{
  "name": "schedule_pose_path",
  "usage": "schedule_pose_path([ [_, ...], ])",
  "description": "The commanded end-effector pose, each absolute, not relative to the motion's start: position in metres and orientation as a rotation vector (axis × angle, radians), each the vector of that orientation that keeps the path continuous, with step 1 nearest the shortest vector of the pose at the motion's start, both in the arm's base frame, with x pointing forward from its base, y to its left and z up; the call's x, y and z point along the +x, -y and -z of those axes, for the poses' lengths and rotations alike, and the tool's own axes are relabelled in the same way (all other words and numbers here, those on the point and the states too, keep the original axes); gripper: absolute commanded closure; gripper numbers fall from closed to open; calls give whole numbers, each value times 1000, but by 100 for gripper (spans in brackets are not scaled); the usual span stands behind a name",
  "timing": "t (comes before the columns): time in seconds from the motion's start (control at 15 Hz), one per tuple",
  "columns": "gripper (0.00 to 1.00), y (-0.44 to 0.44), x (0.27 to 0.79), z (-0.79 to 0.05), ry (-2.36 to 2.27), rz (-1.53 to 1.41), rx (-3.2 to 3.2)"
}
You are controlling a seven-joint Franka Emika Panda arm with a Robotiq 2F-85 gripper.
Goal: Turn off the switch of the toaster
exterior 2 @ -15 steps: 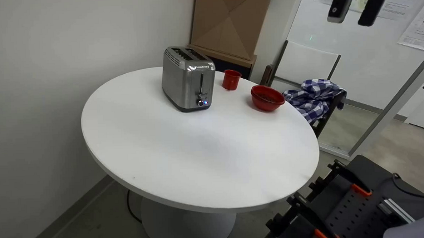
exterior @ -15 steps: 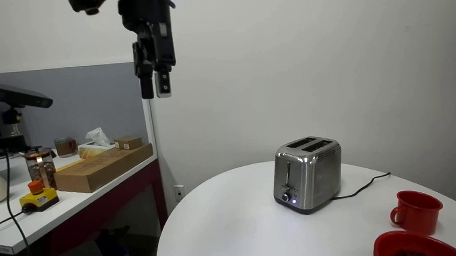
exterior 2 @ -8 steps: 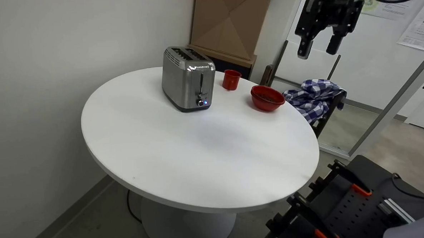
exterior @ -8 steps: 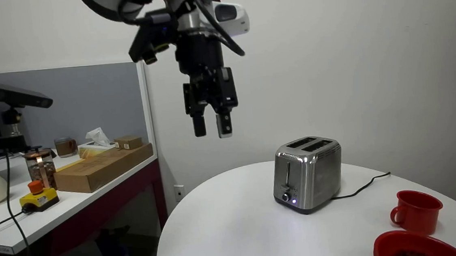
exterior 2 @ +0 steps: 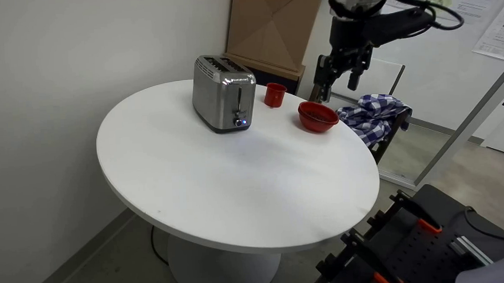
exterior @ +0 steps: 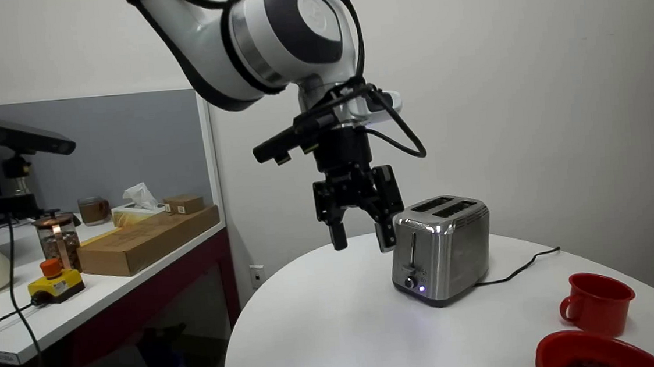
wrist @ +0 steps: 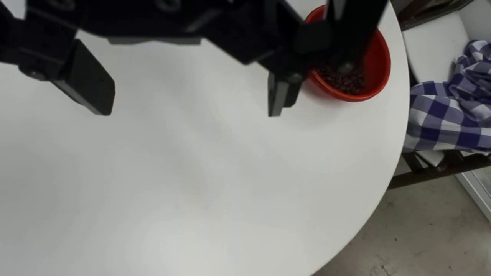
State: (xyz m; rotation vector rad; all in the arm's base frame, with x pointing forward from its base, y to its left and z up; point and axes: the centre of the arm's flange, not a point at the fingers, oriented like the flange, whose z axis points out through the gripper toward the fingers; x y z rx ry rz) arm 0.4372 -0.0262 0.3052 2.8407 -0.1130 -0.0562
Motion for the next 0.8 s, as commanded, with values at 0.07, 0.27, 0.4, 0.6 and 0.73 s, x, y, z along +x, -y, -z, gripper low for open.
schedule_pose_path([
  [0.07,0,25,489,-247,102,10,2796],
  [0.27,0,27,504,-220,129,-61,2766],
  [0.4,0,27,512,-206,146,-124,2751],
  [0.6,0,22,522,-188,152,-212,2732],
  [0.73,0,14,527,-178,172,-282,2724],
])
